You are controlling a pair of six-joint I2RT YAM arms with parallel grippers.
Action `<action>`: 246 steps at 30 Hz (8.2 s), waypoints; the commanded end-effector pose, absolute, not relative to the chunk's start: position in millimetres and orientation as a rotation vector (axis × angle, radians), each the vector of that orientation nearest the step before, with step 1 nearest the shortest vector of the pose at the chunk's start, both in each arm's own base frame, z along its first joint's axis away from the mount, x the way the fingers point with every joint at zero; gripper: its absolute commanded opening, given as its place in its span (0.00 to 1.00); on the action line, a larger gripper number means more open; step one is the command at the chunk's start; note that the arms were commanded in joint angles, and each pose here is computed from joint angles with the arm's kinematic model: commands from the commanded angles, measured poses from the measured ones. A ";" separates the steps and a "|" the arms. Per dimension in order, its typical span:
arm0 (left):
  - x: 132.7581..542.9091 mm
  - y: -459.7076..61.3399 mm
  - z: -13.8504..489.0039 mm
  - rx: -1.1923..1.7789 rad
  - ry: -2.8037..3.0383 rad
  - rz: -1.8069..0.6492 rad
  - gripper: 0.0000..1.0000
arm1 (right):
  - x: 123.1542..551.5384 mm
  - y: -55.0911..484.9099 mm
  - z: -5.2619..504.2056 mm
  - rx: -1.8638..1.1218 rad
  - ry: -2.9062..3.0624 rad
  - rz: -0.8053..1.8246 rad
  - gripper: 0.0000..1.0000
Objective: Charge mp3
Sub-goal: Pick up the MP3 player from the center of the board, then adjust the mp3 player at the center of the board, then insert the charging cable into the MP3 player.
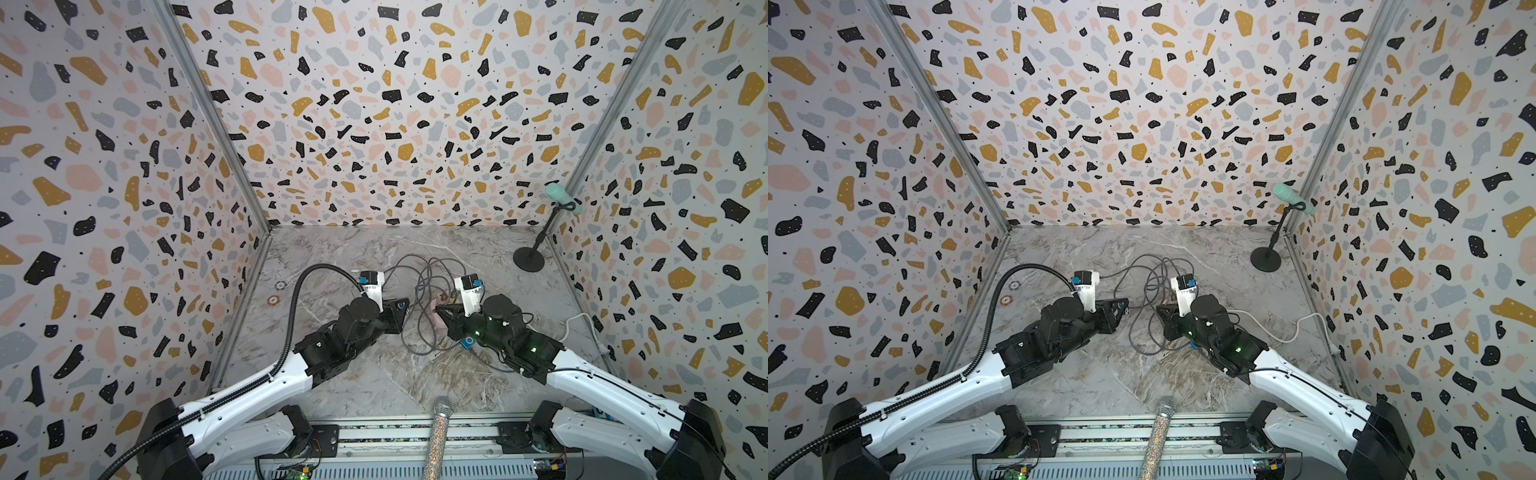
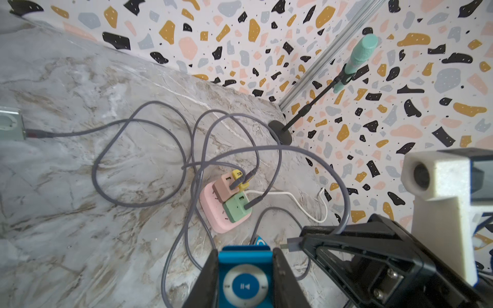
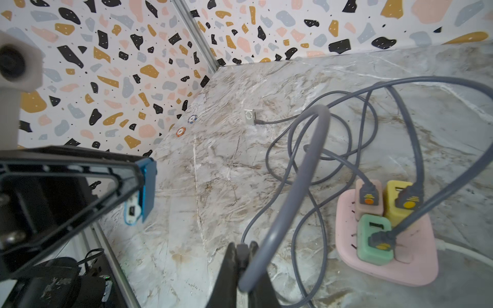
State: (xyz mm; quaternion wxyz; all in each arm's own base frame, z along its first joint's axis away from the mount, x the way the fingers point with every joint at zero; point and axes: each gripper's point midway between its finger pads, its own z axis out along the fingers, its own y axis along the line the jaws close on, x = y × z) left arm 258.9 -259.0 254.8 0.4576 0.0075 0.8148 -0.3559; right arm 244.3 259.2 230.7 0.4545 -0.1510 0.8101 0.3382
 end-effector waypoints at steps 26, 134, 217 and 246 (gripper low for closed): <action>295.3 -220.2 304.9 -0.153 1.772 -0.916 0.19 | 248.3 249.9 299.7 -0.385 1.743 0.776 0.00; 151.3 -171.5 -26.7 0.365 2.992 -0.016 0.42 | 247.1 242.9 294.6 -0.318 1.785 0.996 0.00; 247.0 -229.9 247.2 -0.290 2.039 -1.140 0.21 | 210.8 282.1 281.4 -0.466 1.680 1.004 0.00; 253.1 -228.5 260.3 -0.282 1.934 -1.133 0.20 | 200.0 344.3 315.5 -0.481 1.405 1.071 0.00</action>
